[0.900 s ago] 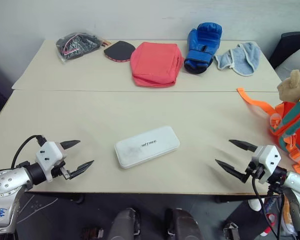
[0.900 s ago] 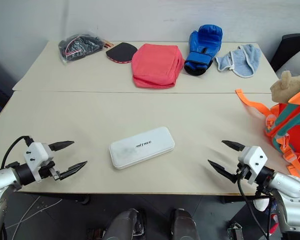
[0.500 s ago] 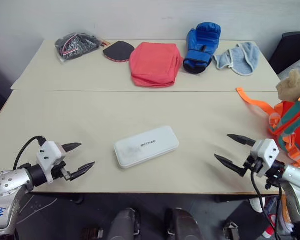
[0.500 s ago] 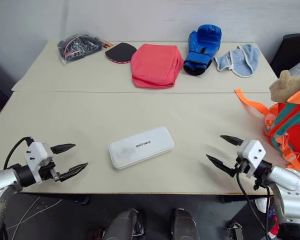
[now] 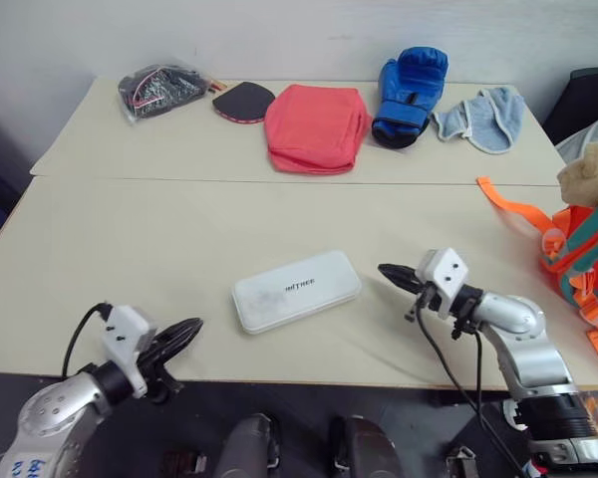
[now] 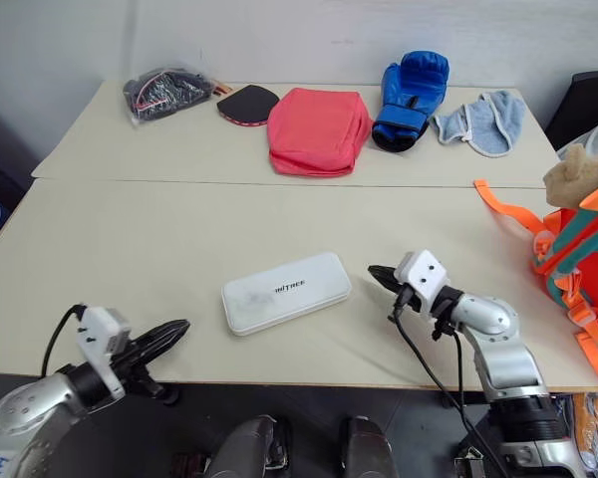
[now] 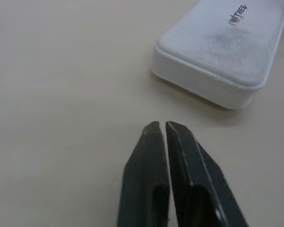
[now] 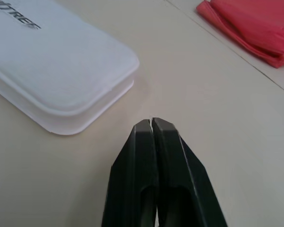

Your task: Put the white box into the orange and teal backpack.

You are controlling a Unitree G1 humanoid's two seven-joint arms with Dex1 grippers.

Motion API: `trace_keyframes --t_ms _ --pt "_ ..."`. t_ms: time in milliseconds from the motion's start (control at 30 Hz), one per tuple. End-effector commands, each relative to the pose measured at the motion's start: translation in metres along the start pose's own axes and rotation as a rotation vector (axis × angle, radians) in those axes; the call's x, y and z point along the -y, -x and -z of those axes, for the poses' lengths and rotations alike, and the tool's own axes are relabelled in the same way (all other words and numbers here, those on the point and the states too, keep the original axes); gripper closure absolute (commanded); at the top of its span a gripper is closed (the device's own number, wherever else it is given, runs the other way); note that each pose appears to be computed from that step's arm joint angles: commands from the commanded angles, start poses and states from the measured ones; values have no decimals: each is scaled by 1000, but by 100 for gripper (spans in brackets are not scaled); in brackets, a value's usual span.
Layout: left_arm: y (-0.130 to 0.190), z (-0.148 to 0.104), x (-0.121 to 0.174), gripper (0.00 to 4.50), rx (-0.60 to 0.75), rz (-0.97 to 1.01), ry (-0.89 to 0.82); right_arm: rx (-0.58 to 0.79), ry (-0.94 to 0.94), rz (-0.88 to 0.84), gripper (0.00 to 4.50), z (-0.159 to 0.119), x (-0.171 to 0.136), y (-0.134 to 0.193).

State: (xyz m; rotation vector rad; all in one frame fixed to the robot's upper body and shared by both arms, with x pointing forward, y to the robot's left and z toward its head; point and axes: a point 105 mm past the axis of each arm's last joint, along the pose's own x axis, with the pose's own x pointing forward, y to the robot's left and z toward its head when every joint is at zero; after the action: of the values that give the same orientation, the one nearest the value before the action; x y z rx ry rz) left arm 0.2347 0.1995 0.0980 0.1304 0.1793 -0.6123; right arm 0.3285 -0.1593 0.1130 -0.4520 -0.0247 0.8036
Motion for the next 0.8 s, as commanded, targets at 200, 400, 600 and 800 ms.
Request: trace_keyframes --t_ms 200,400,600,800 --pt "-23 1 13 444 -42 84 -24 11 -1 -49 450 -4 -9 -23" --pt "-44 -3 14 444 -39 175 -70 50 -5 -190 450 -10 -28 -9" --pt "-65 -10 20 444 -17 262 -95 20 -30 -218 450 -6 -33 18" --pt "-80 -13 28 444 -13 352 -127 -68 -33 -183 450 7 -32 46"
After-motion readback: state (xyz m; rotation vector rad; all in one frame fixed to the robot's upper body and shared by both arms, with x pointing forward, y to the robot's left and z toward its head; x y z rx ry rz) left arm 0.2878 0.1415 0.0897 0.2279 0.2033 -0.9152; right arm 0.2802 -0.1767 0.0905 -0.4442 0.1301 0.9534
